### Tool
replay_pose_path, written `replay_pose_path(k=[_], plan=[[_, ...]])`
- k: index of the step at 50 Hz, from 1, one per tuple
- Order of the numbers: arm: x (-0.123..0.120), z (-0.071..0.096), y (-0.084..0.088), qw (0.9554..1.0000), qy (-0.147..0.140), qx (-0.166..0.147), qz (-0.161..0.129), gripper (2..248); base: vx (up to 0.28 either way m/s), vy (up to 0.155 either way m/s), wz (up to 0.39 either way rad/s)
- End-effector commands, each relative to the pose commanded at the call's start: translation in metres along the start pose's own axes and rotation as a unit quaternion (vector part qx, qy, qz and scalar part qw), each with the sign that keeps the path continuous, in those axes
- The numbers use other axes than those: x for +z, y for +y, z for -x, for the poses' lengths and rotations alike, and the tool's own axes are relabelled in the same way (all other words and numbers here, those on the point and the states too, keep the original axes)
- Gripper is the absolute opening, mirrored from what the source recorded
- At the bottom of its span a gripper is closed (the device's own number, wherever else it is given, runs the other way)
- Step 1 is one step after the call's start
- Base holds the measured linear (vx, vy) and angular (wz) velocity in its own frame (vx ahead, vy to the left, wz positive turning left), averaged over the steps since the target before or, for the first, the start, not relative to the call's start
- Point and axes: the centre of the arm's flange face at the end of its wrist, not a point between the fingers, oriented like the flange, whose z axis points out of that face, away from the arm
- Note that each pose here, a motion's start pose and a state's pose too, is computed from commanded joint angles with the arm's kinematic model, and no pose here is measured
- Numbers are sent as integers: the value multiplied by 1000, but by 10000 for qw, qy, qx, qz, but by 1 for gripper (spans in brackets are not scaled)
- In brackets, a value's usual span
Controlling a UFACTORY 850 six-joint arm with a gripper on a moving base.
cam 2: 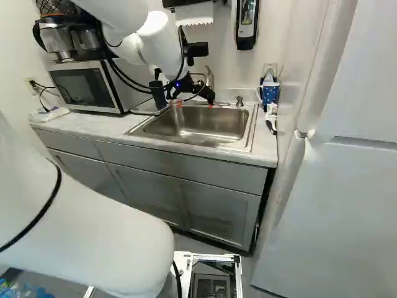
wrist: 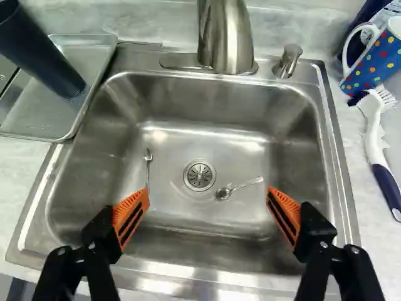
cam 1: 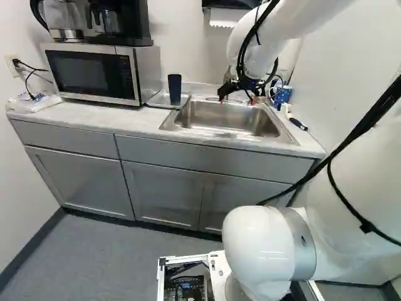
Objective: Rinse the cup and place it in the tray
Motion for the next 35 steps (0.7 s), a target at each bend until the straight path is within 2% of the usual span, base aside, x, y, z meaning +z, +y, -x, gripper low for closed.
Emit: replay_pose_path(k=[35], plan=[[0,0,0,10000,0,0,0,247,-128,58,-1]])
